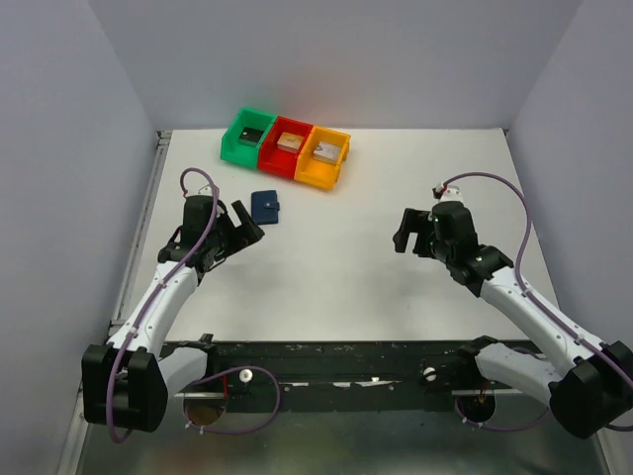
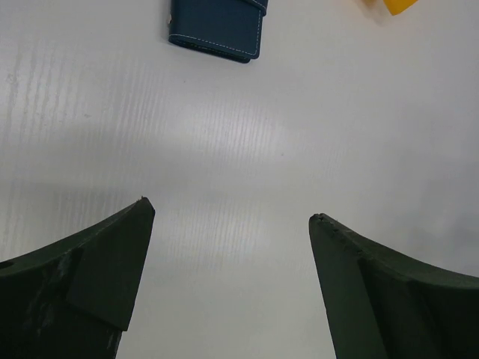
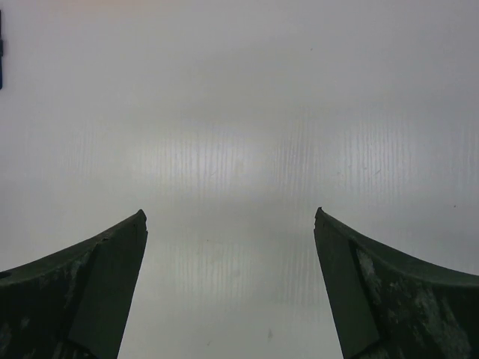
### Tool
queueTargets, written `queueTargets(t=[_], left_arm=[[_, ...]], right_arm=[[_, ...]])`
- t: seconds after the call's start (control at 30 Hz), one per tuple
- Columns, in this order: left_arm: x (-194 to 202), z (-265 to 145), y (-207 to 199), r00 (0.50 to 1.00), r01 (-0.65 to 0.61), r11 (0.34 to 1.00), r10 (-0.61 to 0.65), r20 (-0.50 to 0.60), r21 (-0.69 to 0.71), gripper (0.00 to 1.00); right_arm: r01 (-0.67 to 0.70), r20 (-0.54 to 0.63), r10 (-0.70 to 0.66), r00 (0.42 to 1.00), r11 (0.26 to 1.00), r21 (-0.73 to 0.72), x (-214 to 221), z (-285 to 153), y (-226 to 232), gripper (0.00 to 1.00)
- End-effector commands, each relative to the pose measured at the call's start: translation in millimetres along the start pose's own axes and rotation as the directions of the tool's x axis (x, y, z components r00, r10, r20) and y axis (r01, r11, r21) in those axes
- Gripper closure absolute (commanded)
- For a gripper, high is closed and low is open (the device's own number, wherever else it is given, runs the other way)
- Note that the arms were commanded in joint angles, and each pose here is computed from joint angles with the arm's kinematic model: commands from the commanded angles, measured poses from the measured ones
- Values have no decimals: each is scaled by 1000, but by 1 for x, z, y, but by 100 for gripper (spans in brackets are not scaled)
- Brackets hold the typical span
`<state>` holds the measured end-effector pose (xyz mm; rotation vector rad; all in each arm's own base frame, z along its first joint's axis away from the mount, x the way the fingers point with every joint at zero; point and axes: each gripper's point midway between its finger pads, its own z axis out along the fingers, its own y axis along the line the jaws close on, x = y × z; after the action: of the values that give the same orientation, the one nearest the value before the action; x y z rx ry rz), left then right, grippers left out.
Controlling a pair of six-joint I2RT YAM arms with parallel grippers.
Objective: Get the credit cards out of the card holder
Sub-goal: Move the card holder to the center of the board.
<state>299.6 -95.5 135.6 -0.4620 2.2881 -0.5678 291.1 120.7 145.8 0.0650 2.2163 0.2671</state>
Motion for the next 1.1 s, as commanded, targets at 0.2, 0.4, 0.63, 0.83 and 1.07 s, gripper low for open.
queueTargets(t=[0.2, 0.4, 0.63, 0.83, 1.07], left_arm=[[2, -7, 5, 1000, 10, 1000, -9, 18, -22, 1], [0, -7, 18, 999, 17, 996, -14, 45, -85, 2], [4, -2, 28, 995, 11, 996, -2, 96, -88, 1], [-12, 2, 18, 985, 14, 999, -7, 175, -39, 7], [-45, 43, 4, 991, -19, 999, 24, 131, -38, 33]], right_arm=[[-23, -16, 22, 1000, 996, -85, 3, -3, 16, 1], [-39, -12, 38, 999, 996, -83, 2, -5, 16, 1], [-41, -4, 41, 999, 994, -105, 3, -3, 19, 1], [-109, 14, 111, 994, 988, -107, 9, 9, 19, 2], [-101, -59, 89, 994, 960, -262, 13, 3, 50, 10]])
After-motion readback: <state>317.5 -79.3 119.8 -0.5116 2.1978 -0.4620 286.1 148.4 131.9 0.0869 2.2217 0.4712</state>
